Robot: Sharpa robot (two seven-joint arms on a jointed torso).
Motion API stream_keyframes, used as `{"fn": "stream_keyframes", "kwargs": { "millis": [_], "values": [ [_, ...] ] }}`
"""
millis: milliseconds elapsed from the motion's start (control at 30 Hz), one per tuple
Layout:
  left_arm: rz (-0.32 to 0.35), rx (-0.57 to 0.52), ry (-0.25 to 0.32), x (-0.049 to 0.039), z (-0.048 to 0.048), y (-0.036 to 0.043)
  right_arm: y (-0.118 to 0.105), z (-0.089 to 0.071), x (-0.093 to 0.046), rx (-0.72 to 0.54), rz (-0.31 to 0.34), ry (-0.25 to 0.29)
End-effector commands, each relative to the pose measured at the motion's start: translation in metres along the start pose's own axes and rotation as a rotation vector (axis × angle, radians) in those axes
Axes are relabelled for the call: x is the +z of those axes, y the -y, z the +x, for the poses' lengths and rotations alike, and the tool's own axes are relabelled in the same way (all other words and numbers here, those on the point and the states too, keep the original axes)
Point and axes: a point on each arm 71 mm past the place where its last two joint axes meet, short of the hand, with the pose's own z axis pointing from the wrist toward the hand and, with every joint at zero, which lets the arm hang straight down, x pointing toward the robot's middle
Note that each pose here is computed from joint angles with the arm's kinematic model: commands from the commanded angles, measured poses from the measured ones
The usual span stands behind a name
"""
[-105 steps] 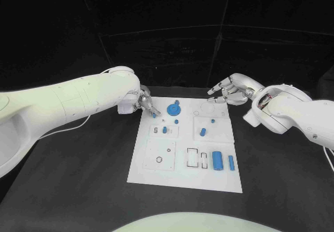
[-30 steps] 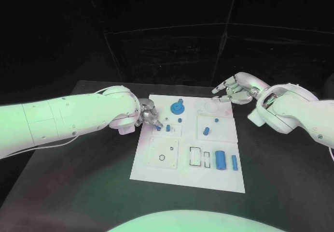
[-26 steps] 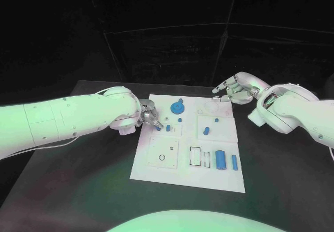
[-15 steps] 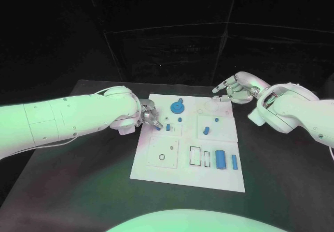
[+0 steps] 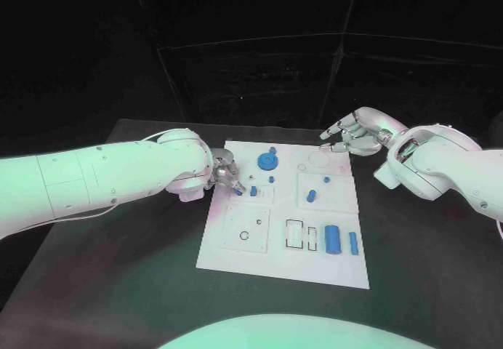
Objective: Assemble the parts on the task board
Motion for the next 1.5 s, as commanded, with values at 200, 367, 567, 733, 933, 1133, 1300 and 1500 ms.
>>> {"fn": "stream_keyframes", "kwargs": {
  "millis": [200, 367, 567, 733, 933, 1133, 1300, 1500],
  "values": [
    [-0.013, 0.022, -0.020, 0.0005, 0.0019, -0.0007, -0.0017, -0.0004, 0.0001, -0.002, -0.009, -0.003],
    [-0.013, 0.019, -0.017, 0.0005, 0.0015, -0.0011, -0.0017, -0.0004, 0.0002, -0.002, -0.009, -0.002],
    [-0.014, 0.014, -0.010, 0.0006, 0.0008, -0.0016, -0.0018, -0.0004, 0.0001, -0.002, -0.009, -0.002],
    [-0.013, 0.008, -0.002, 0.0009, 0.0000, -0.0015, -0.0018, -0.0005, 0.0001, -0.002, -0.010, -0.002],
    [-0.013, 0.000, 0.008, 0.0019, -0.0013, -0.0013, -0.0026, -0.0002, 0.0003, -0.002, -0.014, -0.001],
    [-0.015, -0.003, 0.012, 0.0028, -0.0023, -0.0013, -0.0027, -0.0002, 0.0004, -0.002, -0.015, -0.001],
    [-0.016, -0.002, 0.007, 0.0035, -0.0025, -0.0012, -0.0027, -0.0001, 0.0004, -0.002, -0.015, -0.002],
    [-0.017, 0.003, -0.003, 0.0039, -0.0018, -0.0007, -0.0024, 0.0000, 0.0005, -0.002, -0.013, -0.004]
  ]
}}
